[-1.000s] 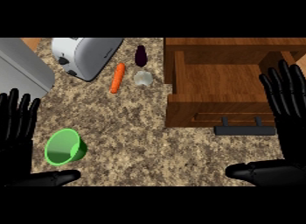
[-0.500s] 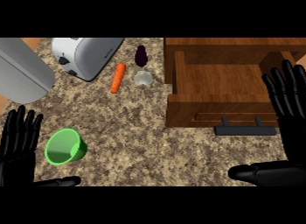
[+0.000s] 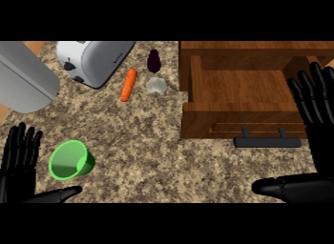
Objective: Pick up the cup, place it into the drawer and close the drawer
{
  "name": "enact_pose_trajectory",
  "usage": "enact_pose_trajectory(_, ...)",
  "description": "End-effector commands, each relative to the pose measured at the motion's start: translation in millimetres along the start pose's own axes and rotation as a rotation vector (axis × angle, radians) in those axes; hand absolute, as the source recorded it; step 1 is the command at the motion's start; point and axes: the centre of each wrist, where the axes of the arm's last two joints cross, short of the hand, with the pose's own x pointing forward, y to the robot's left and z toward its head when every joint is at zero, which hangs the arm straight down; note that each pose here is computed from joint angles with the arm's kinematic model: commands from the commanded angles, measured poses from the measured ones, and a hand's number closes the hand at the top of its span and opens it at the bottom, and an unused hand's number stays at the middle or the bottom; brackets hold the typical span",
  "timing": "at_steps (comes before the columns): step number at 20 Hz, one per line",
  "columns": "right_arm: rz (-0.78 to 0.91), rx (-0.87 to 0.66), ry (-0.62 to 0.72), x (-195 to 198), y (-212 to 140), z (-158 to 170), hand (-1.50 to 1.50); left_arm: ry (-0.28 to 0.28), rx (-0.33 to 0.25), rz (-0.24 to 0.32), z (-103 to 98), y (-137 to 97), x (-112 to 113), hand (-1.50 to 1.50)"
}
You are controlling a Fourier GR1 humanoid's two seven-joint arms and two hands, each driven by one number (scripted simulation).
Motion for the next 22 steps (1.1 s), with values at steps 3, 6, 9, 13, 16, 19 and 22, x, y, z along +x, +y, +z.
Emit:
enact_pose_trajectory(3, 0.004, 0.015, -0.001, 10.0, -8.9, -11.8, -1.50, 0.042, 0.010, -0.001, -5.0, 30.2, -44.4, -1.50)
enact_pose_trajectory(6, 0.012, 0.013, -0.007, 3.5, -9.7, -4.0, -1.50, 0.039, 0.008, -0.020, 7.0, 7.9, -50.4, -1.50)
enact_pose_trajectory(9, -0.001, 0.011, -0.009, 0.5, 9.5, -1.8, -1.50, 0.063, 0.014, -0.022, 12.2, 22.1, -48.5, -1.50)
enact_pose_trajectory(13, -0.007, 0.008, -0.017, 2.0, -6.6, -4.1, -1.50, 0.063, -0.001, -0.001, 15.4, 33.7, -69.9, -1.50)
enact_pose_trajectory(16, -0.007, 0.018, 0.003, 20.2, -4.0, 2.2, -1.50, 0.066, 0.030, -0.015, 2.9, 24.4, -78.8, -1.50)
enact_pose_trajectory(19, -0.018, 0.008, 0.020, 18.0, 1.1, -6.7, -1.50, 0.058, 0.045, -0.007, 16.1, 27.6, -98.0, -1.50)
enact_pose_trajectory(22, -0.003, 0.037, 0.009, 23.6, 6.7, 3.1, -1.50, 0.074, 0.076, -0.004, 5.1, 42.4, -104.9, -1.50)
